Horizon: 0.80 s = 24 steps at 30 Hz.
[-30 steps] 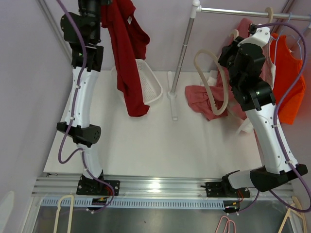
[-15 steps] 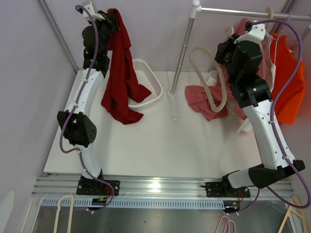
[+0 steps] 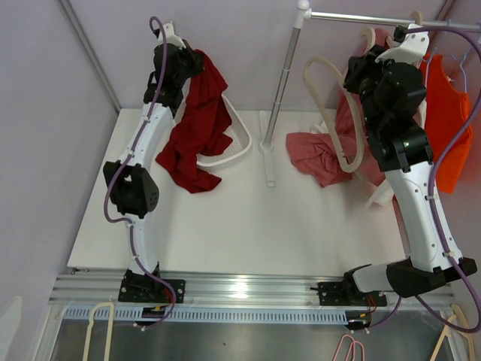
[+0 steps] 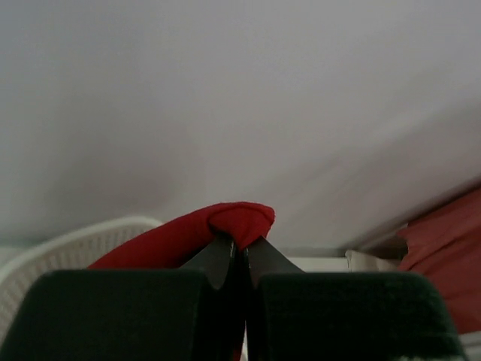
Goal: Remove the t-shirt from the hanger
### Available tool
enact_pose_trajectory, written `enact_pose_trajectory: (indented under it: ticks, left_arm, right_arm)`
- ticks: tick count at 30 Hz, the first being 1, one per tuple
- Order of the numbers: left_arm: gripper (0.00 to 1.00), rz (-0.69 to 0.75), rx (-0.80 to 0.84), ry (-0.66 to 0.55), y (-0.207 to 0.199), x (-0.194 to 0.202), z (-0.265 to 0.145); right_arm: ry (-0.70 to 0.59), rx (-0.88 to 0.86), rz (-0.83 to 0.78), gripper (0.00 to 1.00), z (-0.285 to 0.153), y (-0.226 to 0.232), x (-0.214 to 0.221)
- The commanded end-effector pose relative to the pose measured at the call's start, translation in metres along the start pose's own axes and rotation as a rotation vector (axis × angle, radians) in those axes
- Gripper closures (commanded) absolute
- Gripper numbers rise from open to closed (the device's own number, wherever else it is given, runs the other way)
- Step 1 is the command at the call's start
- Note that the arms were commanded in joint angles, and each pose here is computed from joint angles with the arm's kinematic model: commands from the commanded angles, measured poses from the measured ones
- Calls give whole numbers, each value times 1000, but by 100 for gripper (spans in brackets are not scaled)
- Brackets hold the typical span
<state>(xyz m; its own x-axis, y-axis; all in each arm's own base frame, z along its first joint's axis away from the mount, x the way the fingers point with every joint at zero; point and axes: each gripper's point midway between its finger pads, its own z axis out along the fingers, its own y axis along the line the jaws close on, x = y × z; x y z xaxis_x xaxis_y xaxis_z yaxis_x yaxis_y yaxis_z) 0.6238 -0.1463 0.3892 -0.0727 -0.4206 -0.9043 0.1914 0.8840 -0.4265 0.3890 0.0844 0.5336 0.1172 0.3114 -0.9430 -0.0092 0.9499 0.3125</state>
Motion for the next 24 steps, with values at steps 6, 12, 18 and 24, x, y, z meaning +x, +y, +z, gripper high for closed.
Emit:
enact_pose_trajectory:
  ticks: [6, 12, 18, 24]
  left_arm:
    - [99, -163, -216, 450, 37, 136, -38]
    - [82, -226, -260, 681, 57, 208, -55]
    - [14, -228, -242, 688, 68, 218, -61]
    - [0, -137, -159, 537, 40, 160, -62]
  right_arm:
    - [-184, -133, -149, 100, 37, 34, -47]
    - [-195, -212, -170, 100, 76, 50, -33]
    - [-165, -249, -151, 100, 112, 50, -6]
    - [-169, -244, -149, 100, 130, 46, -5]
